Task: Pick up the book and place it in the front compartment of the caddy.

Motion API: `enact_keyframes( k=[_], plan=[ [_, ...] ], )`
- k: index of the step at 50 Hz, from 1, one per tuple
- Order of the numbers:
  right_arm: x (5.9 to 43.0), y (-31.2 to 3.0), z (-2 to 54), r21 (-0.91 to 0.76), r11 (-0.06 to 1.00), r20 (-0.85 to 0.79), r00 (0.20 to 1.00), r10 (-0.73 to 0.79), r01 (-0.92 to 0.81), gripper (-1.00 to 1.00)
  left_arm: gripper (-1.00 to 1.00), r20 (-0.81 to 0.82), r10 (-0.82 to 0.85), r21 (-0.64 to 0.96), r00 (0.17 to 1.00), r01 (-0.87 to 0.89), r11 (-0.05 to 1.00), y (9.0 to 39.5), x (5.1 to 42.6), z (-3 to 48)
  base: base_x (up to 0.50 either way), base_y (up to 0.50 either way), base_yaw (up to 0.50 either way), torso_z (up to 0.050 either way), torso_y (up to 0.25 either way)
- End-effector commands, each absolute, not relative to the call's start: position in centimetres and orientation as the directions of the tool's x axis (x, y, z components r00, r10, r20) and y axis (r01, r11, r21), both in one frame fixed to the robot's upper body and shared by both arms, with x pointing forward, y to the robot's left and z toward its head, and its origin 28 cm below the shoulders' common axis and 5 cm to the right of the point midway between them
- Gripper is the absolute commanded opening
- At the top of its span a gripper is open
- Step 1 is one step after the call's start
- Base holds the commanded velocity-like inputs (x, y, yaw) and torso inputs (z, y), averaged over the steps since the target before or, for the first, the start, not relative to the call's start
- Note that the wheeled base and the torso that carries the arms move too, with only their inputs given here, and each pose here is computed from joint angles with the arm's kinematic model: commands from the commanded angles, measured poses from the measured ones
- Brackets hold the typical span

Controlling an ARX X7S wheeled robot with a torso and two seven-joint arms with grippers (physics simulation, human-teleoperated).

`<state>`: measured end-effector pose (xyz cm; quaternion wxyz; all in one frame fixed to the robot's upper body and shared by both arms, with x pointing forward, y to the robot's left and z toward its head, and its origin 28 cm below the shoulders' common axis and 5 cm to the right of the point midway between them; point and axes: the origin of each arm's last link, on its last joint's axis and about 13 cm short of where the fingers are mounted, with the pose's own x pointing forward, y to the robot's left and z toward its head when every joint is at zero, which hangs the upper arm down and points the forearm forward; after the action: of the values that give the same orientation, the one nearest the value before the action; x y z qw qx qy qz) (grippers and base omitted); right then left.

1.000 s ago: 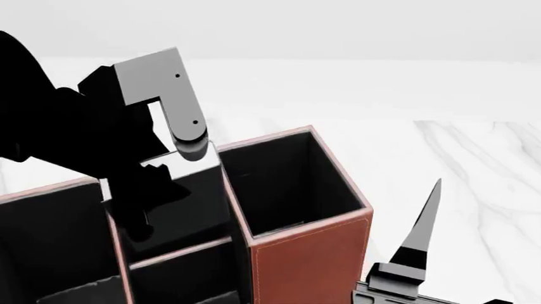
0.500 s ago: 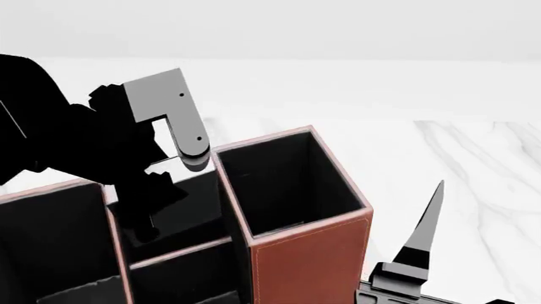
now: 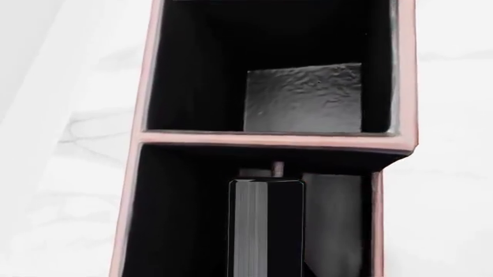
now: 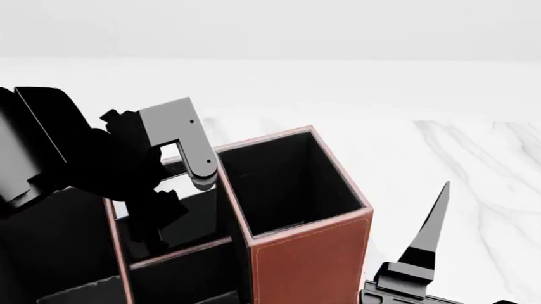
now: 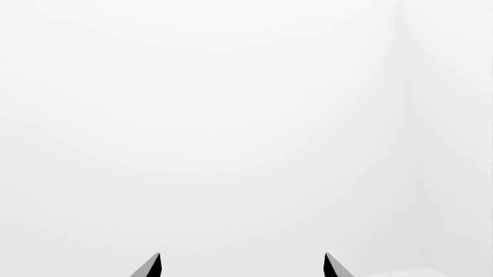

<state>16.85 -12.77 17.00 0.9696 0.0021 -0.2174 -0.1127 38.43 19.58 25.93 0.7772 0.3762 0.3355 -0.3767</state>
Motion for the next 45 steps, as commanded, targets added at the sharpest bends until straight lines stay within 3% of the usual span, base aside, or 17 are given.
enact_keyframes(
  k=[1, 45],
  plan=[
    [16.8, -12.9, 17.0, 0.054, 0.974, 0.421, 0.879, -0.224, 0.221, 1.0, -1.0, -0.783, -0.309, 0.38, 0.54, 0.809, 0.448, 19.8, 39.4, 25.5, 0.0, 0.0, 0.0, 0.0, 0.0],
    [17.5, -12.6, 15.8, 0.039, 0.975, 0.388, 0.896, -0.216, 0.218, 1.0, -1.0, -0.78, -0.339, 0.376, 0.526, 0.827, 0.418, 19.9, 41.8, 20.5, 0.0, 0.0, 0.0, 0.0, 0.001]
  ],
)
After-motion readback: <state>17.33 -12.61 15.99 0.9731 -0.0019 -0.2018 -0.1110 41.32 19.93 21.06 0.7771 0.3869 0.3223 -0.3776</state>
